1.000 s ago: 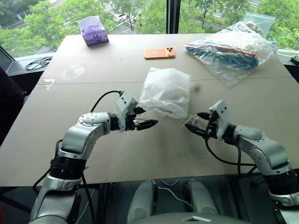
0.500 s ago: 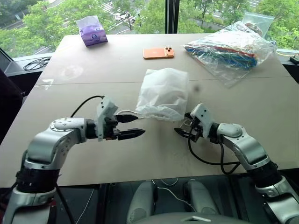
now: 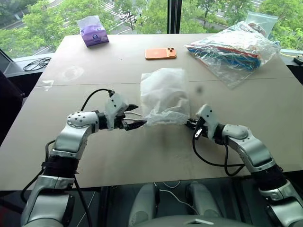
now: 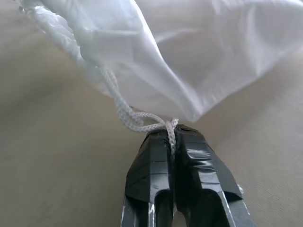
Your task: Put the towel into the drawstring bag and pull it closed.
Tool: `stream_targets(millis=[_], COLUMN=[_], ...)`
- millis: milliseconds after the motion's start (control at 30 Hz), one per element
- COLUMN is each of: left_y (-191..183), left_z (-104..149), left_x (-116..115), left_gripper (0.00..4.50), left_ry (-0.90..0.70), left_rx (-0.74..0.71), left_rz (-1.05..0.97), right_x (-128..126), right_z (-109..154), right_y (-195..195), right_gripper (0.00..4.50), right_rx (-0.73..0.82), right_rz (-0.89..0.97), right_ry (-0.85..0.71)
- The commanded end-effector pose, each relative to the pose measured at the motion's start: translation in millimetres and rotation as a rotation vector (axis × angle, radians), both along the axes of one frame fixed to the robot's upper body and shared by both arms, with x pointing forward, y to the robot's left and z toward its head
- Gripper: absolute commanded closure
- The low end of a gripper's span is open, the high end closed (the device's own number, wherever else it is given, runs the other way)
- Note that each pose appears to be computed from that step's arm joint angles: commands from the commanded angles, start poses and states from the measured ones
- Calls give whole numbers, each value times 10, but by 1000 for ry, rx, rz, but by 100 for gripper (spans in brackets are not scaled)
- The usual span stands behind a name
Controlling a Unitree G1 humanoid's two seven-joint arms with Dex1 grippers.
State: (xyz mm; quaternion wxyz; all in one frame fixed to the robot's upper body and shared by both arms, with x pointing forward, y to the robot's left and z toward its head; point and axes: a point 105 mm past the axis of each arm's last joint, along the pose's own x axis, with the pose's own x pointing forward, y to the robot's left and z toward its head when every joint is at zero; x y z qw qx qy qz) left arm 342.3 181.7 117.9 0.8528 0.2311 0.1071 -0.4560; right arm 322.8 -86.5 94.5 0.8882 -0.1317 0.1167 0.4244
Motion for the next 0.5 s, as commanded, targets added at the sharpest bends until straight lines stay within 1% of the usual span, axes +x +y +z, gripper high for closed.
stream_targets(millis=[33, 133, 200, 233, 333, 400, 500], left_y=[1, 25, 184, 329, 620, 679, 715], left_z=[31, 72, 143, 153, 95, 27, -11], left_x=[101, 122, 129, 131, 105, 79, 117], left_gripper=[46, 46, 46, 46, 46, 46, 46], left_ry=[-81, -101, -102, -95, -54, -23, -21], left_rx=[64, 39, 35, 65, 146, 168, 161], left_rz=[-28, -39, -4, 26, 75, 76, 110], right_x=[-2, -8, -30, -43, -67, -68, -58], right_z=[156, 152, 140, 134, 121, 114, 126], right_y=[-34, -55, -70, -75, -77, -70, -63], right_gripper=[440, 440, 440, 440, 440, 440, 440], right_rx=[23, 28, 32, 35, 39, 39, 39], right_rz=[-13, -30, -39, -43, -44, -42, -39], right_ry=[-49, -48, -42, -38, -32, -31, -31])
